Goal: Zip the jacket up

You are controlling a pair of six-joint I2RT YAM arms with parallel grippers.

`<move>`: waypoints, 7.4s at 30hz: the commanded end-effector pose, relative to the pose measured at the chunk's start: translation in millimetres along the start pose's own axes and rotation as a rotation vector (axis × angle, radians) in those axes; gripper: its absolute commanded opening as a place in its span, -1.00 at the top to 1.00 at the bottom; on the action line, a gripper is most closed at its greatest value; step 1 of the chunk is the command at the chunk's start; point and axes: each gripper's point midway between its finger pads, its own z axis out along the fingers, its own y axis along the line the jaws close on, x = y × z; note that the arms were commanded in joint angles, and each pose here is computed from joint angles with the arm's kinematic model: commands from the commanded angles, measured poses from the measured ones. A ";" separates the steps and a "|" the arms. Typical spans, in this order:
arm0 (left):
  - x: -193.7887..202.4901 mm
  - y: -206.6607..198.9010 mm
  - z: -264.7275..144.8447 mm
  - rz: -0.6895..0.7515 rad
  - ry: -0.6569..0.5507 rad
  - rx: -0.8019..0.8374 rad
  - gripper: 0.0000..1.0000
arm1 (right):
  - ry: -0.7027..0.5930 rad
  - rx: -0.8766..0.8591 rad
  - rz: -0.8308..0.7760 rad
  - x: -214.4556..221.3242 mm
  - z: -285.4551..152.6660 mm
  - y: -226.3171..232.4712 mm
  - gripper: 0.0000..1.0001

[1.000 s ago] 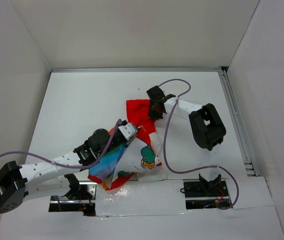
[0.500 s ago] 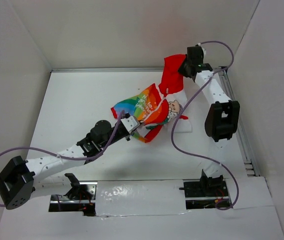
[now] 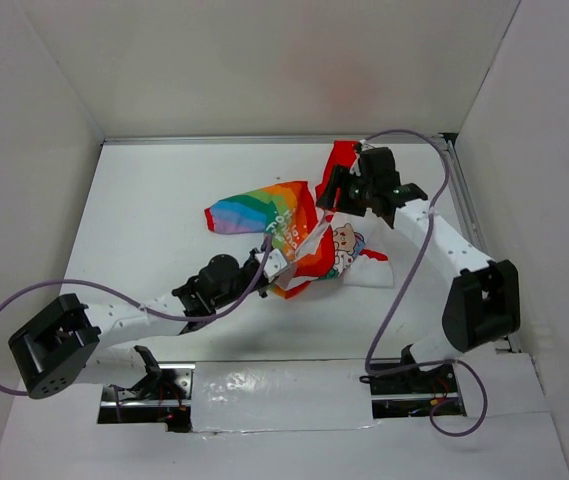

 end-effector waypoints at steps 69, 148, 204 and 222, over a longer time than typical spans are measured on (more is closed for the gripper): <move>-81.5 13.8 -12.6 0.239 -0.274 -0.096 1.00 | 0.405 -0.624 0.001 89.1 -57.5 112.5 1.00; -61.1 3.3 -15.1 -0.259 0.188 -0.075 1.00 | -0.121 -0.408 -0.726 134.3 -107.7 119.0 -0.24; -81.8 -4.5 -36.0 0.070 -0.127 0.068 1.00 | -0.188 -0.396 -0.277 74.9 -139.1 107.2 -0.64; -89.8 -15.1 -36.1 0.212 -0.197 0.142 1.00 | 0.384 -0.806 -0.087 120.6 -100.3 124.1 -0.53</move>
